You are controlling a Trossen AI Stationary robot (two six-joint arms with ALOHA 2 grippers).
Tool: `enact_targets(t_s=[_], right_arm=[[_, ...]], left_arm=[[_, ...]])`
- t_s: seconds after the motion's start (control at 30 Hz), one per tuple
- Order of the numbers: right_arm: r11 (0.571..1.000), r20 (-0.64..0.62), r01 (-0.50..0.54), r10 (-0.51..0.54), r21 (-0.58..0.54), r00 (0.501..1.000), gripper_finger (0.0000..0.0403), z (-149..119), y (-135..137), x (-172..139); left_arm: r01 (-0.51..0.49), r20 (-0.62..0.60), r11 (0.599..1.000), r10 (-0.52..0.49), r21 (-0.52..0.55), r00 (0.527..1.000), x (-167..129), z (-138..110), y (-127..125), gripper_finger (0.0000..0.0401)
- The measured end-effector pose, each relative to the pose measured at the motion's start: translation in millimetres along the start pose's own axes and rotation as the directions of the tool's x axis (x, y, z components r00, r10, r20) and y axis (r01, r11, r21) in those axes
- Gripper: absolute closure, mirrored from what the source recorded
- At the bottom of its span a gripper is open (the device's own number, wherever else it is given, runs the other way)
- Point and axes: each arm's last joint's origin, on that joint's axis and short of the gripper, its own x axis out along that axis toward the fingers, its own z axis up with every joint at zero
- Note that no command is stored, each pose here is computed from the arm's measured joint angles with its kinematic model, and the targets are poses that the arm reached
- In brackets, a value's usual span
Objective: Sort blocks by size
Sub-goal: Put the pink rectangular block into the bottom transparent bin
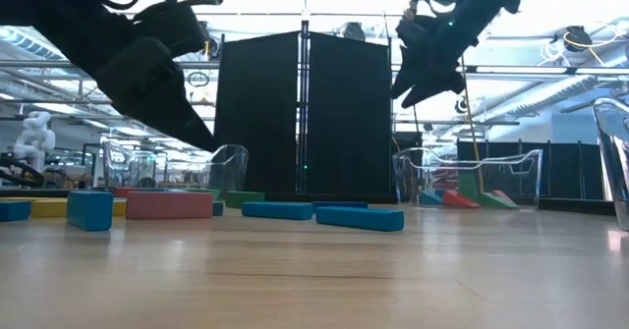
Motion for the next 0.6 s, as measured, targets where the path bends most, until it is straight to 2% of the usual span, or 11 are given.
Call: enact_targets(t_s=[0.37,0.6], right_arm=[[0.988,0.031,-0.137,0.139,-0.069,0.990,0.0197,-36.8,33.5,18.7],[0.969,0.028,-0.231,0.234,-0.086,0.972,0.0197,-46.1,55.8,41.6]], left_arm=[[0.043,-0.042,0.999,-0.042,0.006,0.998,1.3,-1.1,1.1,0.0141],[0.039,-0.049,0.999,-0.039,0.011,0.998,1.3,-1.8,1.5,0.0141]])
